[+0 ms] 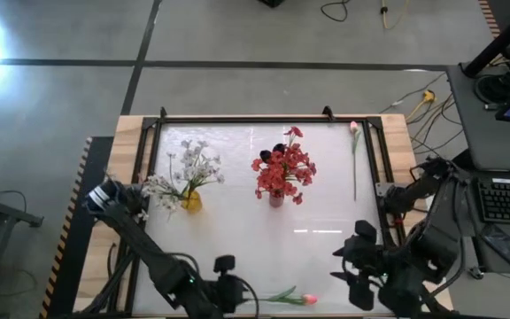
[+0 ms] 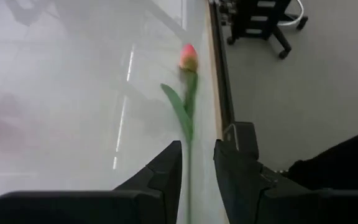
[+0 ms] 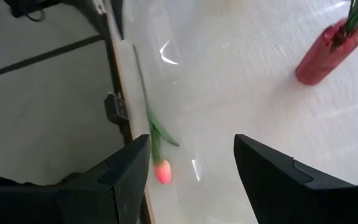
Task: Sort flowers into vase by color
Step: Put the bottom pink flower into the yellow vase
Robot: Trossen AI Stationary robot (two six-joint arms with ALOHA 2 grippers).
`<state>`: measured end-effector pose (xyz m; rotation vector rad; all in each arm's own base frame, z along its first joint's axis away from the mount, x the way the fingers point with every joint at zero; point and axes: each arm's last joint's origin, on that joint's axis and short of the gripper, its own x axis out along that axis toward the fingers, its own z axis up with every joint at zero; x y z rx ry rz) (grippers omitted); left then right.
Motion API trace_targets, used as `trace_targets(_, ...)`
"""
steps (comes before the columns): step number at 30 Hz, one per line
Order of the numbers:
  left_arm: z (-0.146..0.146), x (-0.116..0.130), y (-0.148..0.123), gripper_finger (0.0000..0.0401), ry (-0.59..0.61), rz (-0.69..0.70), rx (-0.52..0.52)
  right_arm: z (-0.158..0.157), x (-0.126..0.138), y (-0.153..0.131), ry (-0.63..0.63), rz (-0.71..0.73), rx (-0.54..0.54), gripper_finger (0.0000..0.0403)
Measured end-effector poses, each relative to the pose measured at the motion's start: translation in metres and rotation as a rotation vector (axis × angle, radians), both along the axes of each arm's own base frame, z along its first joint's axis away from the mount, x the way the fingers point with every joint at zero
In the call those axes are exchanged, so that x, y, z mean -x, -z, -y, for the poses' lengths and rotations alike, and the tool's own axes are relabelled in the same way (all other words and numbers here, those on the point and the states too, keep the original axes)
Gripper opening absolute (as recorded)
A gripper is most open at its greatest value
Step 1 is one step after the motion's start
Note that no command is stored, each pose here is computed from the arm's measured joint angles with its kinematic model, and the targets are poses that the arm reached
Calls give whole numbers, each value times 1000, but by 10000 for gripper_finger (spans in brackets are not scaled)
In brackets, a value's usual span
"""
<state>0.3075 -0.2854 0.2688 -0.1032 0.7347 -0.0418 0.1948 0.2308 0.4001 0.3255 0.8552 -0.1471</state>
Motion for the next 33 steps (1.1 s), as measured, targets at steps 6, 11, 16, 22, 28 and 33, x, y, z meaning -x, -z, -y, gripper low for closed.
trace_targets(6,16,-18,40,81,1,-4,-4,-11,-7,22,33,-62,6,224)
trace_targets(11,23,-28,72,81,-3,-32,-29,-20,-12,30,22,-124,-21,224)
trace_targets(16,27,-37,95,81,-13,-35,-24,-25,-13,32,15,-134,-23,224)
trace_targets(22,23,-47,121,81,-37,-77,-29,-25,-13,31,22,-132,-31,224)
trace_targets(28,15,-61,138,81,-41,-92,-10,-26,-14,30,27,-119,-52,224)
trace_targets(33,12,-68,147,81,17,-118,12,-26,-13,30,41,-120,-65,224)
